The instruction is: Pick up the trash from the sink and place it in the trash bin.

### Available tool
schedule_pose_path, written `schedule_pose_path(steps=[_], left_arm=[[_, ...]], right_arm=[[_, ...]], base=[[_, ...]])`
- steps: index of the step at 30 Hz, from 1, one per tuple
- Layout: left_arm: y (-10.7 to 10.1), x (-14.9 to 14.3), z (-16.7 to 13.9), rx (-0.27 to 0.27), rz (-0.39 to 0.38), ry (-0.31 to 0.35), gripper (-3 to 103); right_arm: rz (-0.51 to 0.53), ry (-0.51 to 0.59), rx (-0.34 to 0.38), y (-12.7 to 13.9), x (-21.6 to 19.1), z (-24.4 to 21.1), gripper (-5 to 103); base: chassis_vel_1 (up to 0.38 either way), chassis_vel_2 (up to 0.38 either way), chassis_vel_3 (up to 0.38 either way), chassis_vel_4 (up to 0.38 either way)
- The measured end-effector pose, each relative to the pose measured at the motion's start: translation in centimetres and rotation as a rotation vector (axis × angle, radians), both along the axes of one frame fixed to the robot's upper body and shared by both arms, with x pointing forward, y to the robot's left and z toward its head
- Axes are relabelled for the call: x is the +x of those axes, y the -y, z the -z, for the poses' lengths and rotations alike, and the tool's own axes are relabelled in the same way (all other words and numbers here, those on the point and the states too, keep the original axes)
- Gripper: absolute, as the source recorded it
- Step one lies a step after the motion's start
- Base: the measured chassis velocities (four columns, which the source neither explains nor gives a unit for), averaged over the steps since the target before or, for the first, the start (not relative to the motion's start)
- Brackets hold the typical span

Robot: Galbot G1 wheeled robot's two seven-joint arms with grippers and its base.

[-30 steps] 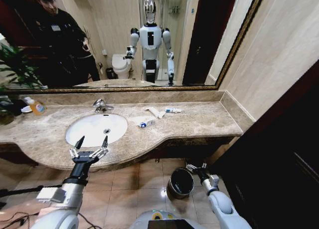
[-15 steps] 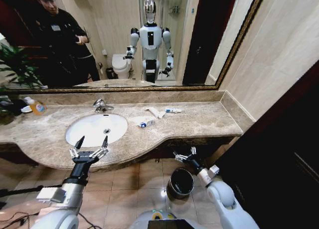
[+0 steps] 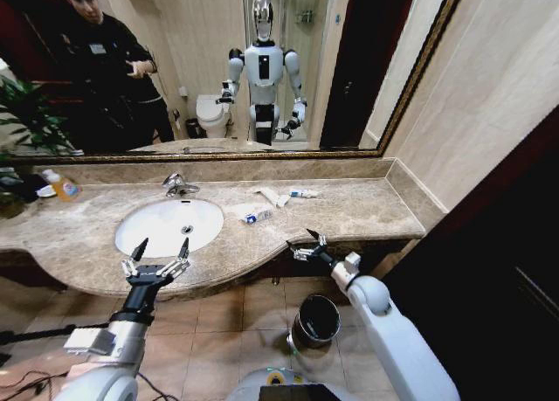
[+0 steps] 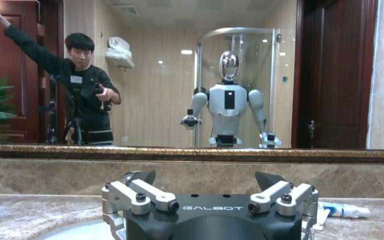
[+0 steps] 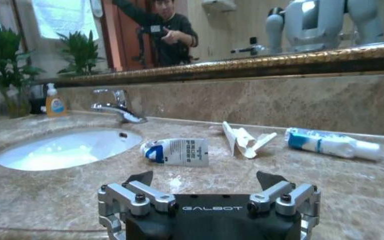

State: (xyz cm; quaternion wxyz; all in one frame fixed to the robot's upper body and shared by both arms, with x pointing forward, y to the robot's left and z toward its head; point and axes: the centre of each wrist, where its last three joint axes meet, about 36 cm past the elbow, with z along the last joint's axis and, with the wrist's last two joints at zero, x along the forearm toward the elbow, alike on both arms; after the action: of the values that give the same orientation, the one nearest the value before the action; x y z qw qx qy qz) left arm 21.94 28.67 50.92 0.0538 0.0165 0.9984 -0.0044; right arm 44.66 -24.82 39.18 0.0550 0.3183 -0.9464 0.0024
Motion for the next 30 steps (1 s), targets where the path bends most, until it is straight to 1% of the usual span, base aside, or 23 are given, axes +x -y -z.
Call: schedule_pose_path(steps=[1, 4, 5, 8, 9, 13, 14, 17, 18, 22, 27, 30], left_arm=[[0.0, 0.0, 0.0, 0.0, 0.0, 0.0, 100], [0.0, 0.0, 0.0, 0.0, 0.0, 0.0, 100], [0.0, 0.0, 0.0, 0.0, 0.0, 0.0, 100], [0.0, 0.0, 0.0, 0.0, 0.0, 0.0, 100], [0.0, 0.0, 0.0, 0.0, 0.0, 0.0, 100], [0.0, 0.0, 0.0, 0.0, 0.0, 0.0, 100], [0.0, 0.0, 0.0, 0.0, 0.0, 0.0, 100], [0.0, 0.0, 0.0, 0.0, 0.0, 0.0, 100], [0.0, 0.0, 0.0, 0.0, 0.0, 0.0, 100], [0.0, 0.0, 0.0, 0.0, 0.0, 0.0, 100], [0.0, 0.0, 0.0, 0.0, 0.0, 0.0, 100], [0.0, 0.0, 0.0, 0.0, 0.0, 0.0, 100]], right_arm=[[0.0, 0.0, 0.0, 0.0, 0.0, 0.0, 100], [-0.053, -0.018, -0.024, -0.5, 2.2, -0.4, 100], [-0.053, -0.018, -0.024, -0.5, 2.2, -0.4, 100], [-0.112, -0.029, -0.041, -1.9, 4.3, -1.4, 100], [-0.112, -0.029, -0.041, -1.9, 4.3, -1.4, 100], [-0.16, -0.002, -0.06, -4.0, 7.6, -3.4, 100], [-0.16, -0.002, -0.06, -4.0, 7.6, -3.4, 100], [-0.192, 0.011, -0.079, -5.7, 9.4, -4.3, 100], [-0.192, 0.011, -0.079, -5.7, 9.4, -4.3, 100], [-0.236, 0.022, -0.127, -7.2, 11.5, -4.6, 100], [-0.258, 0.02, -0.16, -7.6, 13.1, -4.6, 100], [-0.273, 0.005, -0.182, -7.4, 13.9, -4.7, 100]], base=[[0.0, 0.0, 0.0, 0.0], [0.0, 0.0, 0.0, 0.0], [0.0, 0.0, 0.0, 0.0], [0.0, 0.0, 0.0, 0.0], [0.0, 0.0, 0.0, 0.0], [0.0, 0.0, 0.0, 0.0], [0.0, 0.0, 0.0, 0.0], [0.0, 0.0, 0.0, 0.0], [0.0, 0.0, 0.0, 0.0], [0.0, 0.0, 0.0, 0.0], [0.0, 0.0, 0.0, 0.0], [0.0, 0.0, 0.0, 0.0]])
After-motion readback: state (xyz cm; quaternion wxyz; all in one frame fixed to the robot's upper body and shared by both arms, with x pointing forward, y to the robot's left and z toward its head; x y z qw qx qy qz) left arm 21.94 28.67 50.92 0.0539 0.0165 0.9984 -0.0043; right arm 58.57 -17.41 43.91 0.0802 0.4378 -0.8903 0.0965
